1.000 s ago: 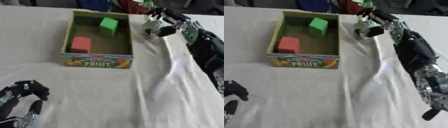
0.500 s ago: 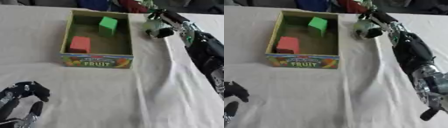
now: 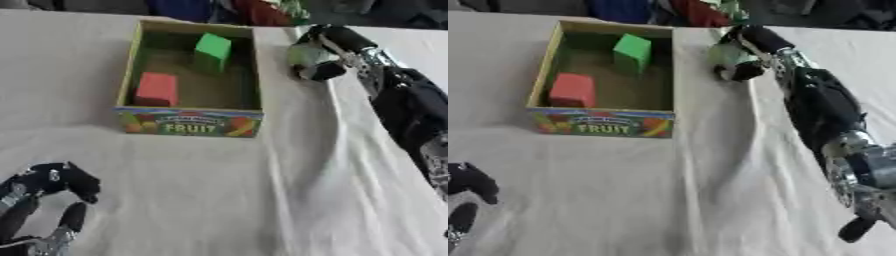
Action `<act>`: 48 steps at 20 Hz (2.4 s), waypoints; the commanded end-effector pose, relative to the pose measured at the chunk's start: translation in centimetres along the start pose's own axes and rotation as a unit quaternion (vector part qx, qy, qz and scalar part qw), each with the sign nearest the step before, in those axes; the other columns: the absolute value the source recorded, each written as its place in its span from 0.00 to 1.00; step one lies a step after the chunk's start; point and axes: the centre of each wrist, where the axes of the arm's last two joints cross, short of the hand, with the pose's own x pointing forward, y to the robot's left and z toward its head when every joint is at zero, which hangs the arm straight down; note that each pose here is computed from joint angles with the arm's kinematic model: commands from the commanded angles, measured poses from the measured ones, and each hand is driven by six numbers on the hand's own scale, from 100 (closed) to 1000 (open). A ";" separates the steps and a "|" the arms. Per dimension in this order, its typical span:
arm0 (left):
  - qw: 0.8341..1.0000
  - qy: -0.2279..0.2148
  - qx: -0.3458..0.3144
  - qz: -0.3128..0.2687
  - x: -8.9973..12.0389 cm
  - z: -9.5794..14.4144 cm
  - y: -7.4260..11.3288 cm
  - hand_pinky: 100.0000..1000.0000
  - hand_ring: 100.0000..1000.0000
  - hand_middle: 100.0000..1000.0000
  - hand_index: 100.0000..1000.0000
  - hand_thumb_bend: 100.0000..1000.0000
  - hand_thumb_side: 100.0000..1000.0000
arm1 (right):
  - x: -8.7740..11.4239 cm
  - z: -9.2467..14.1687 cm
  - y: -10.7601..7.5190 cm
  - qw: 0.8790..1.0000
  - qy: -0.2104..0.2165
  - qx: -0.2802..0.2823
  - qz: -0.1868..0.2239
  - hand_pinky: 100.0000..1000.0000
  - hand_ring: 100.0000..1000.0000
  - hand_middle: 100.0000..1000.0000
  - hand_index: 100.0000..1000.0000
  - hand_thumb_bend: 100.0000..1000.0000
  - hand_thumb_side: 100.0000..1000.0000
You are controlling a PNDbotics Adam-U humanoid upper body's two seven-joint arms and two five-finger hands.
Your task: Pick up objects on the table and place them in the box.
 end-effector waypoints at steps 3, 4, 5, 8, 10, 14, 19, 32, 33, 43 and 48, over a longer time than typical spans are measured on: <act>1.000 -0.009 -0.004 -0.008 0.5 -0.3 0.3 0.54 0.53 0.54 0.71 0.00 0.30 | -0.6 0.3 -0.7 1.000 0.011 -0.011 0.013 0.36 0.41 0.43 0.58 0.22 0.32; 1.000 -0.008 -0.004 -0.008 0.5 -0.3 0.3 0.54 0.53 0.54 0.71 0.00 0.30 | -0.6 0.3 -0.7 1.000 0.011 -0.019 0.010 0.32 0.37 0.39 0.53 0.18 0.31; 1.000 -0.007 -0.004 -0.008 0.5 -0.3 0.3 0.54 0.53 0.54 0.71 0.00 0.30 | -0.6 0.2 -0.7 1.000 0.010 -0.026 0.008 0.31 0.37 0.38 0.52 0.18 0.31; 1.000 -0.006 -0.003 -0.007 0.4 -0.2 0.3 0.54 0.53 0.54 0.71 0.00 0.30 | -0.3 -0.1 -0.9 0.999 -0.002 -0.046 -0.002 0.22 0.28 0.30 0.44 0.11 0.27; 1.000 -0.004 -0.003 -0.006 0.3 -0.2 0.3 0.54 0.53 0.54 0.71 0.00 0.30 | 0.2 -0.5 -1.3 0.998 -0.021 -0.056 -0.006 0.19 0.25 0.28 0.41 0.09 0.25; 1.000 -0.001 -0.002 -0.004 0.2 -0.1 0.3 0.54 0.53 0.54 0.71 0.00 0.30 | 1.2 -1.4 -2.8 0.994 -0.068 -0.079 -0.014 0.16 0.23 0.25 0.39 0.06 0.21; 1.000 0.002 -0.001 -0.002 0.1 0.1 0.3 0.54 0.53 0.54 0.71 0.00 0.30 | 2.5 -2.5 -4.7 0.987 -0.122 -0.100 -0.026 0.16 0.23 0.25 0.39 0.06 0.18; 1.000 0.003 -0.006 0.004 0.0 0.2 0.1 0.54 0.53 0.54 0.71 0.00 0.31 | 10.0 -7.0 -9.3 0.948 -0.283 -0.125 -0.082 0.16 0.22 0.24 0.37 0.00 0.07; 1.000 0.002 -0.007 0.005 0.0 0.1 0.0 0.54 0.53 0.54 0.71 0.00 0.31 | 10.9 -7.5 -9.4 0.944 -0.295 -0.120 -0.084 0.16 0.22 0.24 0.37 0.00 0.07; 1.000 -0.008 -0.017 0.011 0.2 -0.4 -0.1 0.54 0.53 0.55 0.71 0.00 0.31 | 16.8 -9.8 -6.5 0.930 -0.353 -0.041 -0.090 0.31 0.35 0.33 0.42 0.01 0.09; 1.000 -0.011 -0.018 0.013 0.3 -0.5 -0.1 0.54 0.54 0.55 0.71 0.00 0.31 | 18.2 -10.1 -4.2 0.926 -0.368 -0.004 -0.079 0.42 0.46 0.48 0.57 0.07 0.23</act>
